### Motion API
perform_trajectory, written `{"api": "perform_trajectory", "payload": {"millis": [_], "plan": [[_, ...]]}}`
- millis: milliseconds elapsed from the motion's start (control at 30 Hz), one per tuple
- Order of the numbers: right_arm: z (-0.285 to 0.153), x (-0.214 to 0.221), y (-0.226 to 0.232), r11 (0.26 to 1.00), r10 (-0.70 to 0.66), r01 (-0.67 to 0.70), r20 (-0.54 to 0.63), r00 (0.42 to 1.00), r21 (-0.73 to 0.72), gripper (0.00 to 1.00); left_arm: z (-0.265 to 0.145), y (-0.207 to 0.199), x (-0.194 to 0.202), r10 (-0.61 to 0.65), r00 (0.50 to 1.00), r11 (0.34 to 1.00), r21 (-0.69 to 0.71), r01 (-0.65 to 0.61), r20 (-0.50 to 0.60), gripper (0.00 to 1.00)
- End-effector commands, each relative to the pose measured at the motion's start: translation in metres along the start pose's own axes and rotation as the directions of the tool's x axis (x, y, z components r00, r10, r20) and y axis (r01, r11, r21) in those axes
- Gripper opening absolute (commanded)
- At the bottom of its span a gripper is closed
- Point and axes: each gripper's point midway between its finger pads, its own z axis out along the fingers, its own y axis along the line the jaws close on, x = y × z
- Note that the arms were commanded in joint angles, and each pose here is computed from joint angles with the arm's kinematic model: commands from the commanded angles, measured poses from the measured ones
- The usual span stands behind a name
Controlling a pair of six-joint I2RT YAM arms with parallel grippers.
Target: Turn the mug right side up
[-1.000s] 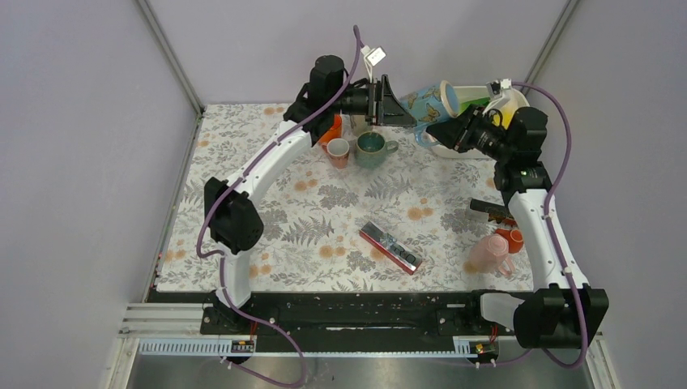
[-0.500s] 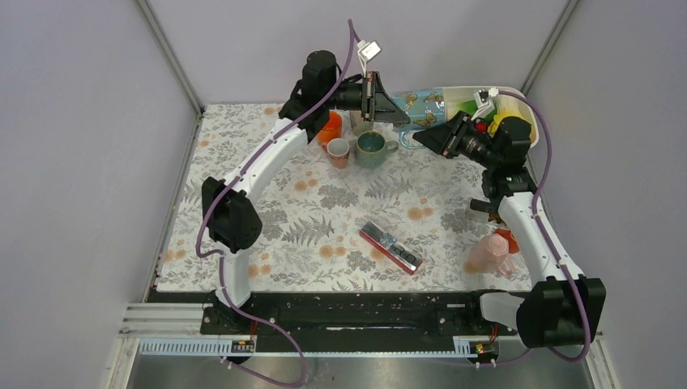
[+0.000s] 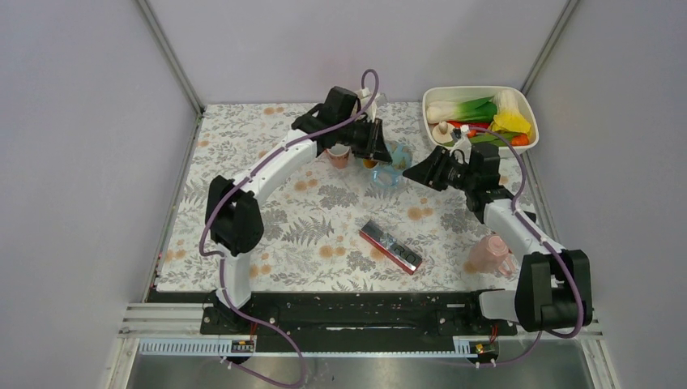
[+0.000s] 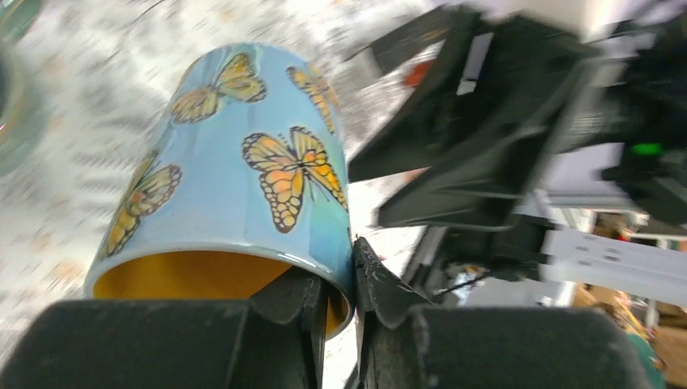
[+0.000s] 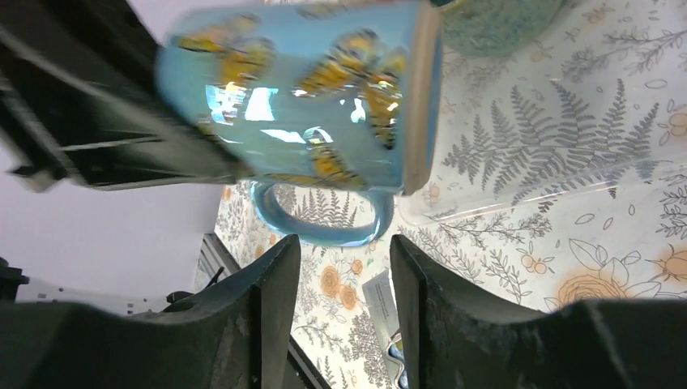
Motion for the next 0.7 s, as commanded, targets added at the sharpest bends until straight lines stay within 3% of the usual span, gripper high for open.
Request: {"api": "perform_trajectory", "payload": {"millis": [0,300,433,667], "plan": [[0.005,-0.004,-0.001,0.998,-0.064,0.064,0.015,0.998,-0.020,0.54,-0.021,0.030,-0.011,0.141,0.988,0.968,-0.217,-0.127,0.054,0.00],[0.017,0.002,-0.018,1.000,-0.022,0.022,-0.029,0.999,0.021,0.54,-0.014,0.076,0.005,0.260,0.963,0.872,-0.412,-0.267,-0.072,0.00],[0.016,0.000,-0.018,0.998,-0.046,0.048,-0.039,0.998,0.044,0.54,0.002,0.093,0.020,0.300,0.934,0.823,-0.442,-0.357,-0.196,0.00],[0.012,-0.004,-0.014,0.994,-0.090,0.092,-0.026,0.996,0.063,0.56,0.019,0.104,0.026,0.369,0.873,0.743,-0.462,-0.484,-0.320,0.00]]}}
